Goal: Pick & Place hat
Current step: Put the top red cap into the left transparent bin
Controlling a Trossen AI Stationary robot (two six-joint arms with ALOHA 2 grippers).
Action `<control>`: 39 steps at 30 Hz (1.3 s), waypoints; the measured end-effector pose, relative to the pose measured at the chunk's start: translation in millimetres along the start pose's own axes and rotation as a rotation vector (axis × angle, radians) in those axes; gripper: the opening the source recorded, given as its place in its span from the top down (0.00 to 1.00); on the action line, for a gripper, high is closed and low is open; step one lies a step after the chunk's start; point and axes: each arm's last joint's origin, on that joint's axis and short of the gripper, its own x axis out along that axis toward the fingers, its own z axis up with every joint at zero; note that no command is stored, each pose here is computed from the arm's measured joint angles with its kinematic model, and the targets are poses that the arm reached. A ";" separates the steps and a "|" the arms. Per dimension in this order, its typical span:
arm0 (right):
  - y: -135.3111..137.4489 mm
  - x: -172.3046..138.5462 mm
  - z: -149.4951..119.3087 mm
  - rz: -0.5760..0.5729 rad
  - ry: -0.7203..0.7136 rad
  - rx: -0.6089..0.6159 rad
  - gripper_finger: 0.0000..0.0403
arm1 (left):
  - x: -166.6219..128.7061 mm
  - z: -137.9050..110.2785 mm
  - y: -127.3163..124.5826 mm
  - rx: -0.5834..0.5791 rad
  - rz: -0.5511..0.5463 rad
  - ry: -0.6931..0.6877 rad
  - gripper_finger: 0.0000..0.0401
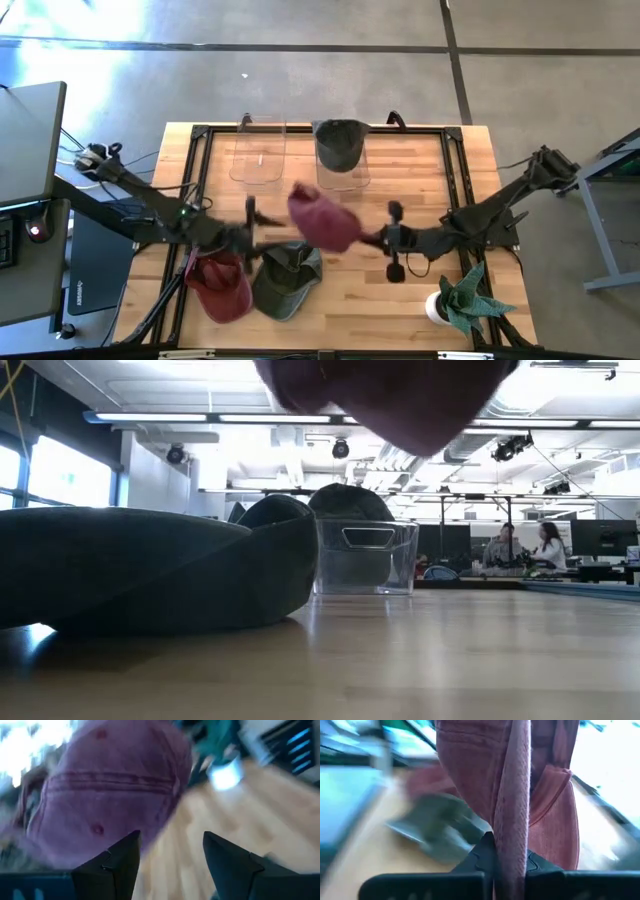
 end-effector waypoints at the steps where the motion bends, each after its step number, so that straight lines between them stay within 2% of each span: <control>1: -0.3 2.3 -4.2 0.054 -0.054 -0.009 0.96 | -0.9 4.4 -6.1 0.041 -0.015 -0.034 0.49; 4: -5.8 5.7 -15.2 0.129 -0.180 -0.028 0.98 | 2.4 7.5 -26.9 0.209 -0.061 -0.070 0.49; 7: -15.6 8.3 -26.4 0.123 -0.231 -0.012 0.98 | 9.6 11.7 -43.3 0.303 -0.044 -0.107 0.49; 11: -25.4 10.7 -36.2 0.096 -0.245 0.047 0.96 | 29.8 22.4 -55.5 0.364 0.138 -0.052 0.49; 15: -30.0 12.4 -36.4 0.095 -0.247 0.080 0.96 | 50.5 31.5 -67.4 0.430 0.232 0.025 0.49; 19: -30.0 12.6 -36.3 0.120 -0.248 0.076 0.98 | 65.7 52.0 -67.1 0.400 0.464 0.185 0.52; 21: -29.3 12.4 -36.5 0.126 -0.246 0.075 0.98 | 69.1 61.1 -65.0 0.400 0.514 0.231 0.56; 26: -28.8 12.5 -37.2 0.141 -0.237 0.088 0.95 | 68.5 78.1 -47.3 0.368 0.530 0.193 0.68; 31: -26.5 11.8 -37.3 0.186 -0.235 0.088 0.97 | 79.2 68.4 -26.1 0.386 0.523 0.228 0.74; 36: -24.5 11.2 -37.9 0.200 -0.230 0.082 0.97 | 91.2 48.6 -26.3 0.469 0.386 0.267 0.74; 39: -24.1 11.2 -38.2 0.216 -0.227 0.080 0.95 | 88.1 45.1 -22.8 0.444 0.269 0.232 0.74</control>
